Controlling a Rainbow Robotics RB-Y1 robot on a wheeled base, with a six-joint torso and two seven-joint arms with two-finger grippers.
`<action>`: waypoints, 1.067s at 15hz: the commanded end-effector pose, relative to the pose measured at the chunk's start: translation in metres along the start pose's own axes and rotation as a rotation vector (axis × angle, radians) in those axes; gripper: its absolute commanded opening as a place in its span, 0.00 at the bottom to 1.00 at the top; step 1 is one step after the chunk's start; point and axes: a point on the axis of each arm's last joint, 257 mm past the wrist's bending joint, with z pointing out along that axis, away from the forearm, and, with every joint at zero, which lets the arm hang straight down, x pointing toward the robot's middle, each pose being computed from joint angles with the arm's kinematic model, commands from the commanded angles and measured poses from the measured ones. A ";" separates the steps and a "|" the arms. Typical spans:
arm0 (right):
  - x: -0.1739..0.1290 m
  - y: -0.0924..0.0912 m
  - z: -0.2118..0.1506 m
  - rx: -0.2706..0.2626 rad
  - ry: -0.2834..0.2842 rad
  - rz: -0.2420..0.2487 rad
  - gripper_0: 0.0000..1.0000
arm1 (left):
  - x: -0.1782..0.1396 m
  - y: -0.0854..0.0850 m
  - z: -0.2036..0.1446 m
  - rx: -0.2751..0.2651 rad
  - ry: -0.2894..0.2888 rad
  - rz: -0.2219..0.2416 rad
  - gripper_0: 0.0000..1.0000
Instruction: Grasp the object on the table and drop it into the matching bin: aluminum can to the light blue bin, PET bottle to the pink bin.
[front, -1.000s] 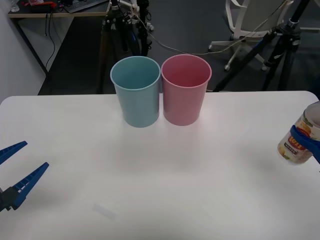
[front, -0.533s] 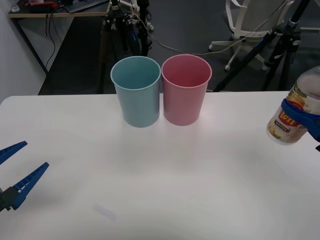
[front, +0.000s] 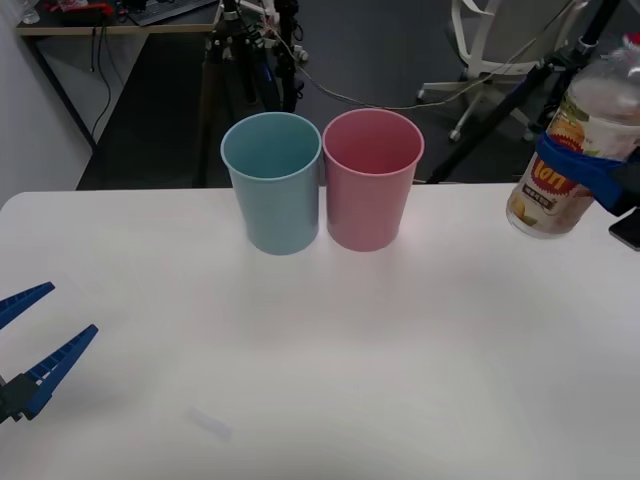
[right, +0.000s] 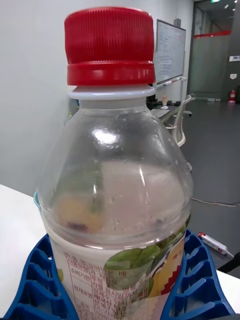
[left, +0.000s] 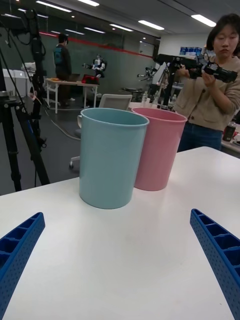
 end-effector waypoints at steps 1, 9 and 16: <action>-0.025 0.007 0.021 -0.034 -0.014 0.021 0.00 | 0.000 0.000 0.000 0.000 0.000 0.000 1.00; -0.041 0.001 0.104 -0.059 -0.027 0.016 0.00 | 0.000 0.000 0.000 0.000 0.000 0.000 1.00; -0.035 -0.007 0.183 -0.003 -0.017 0.028 0.00 | 0.000 0.000 0.000 0.000 0.000 0.000 1.00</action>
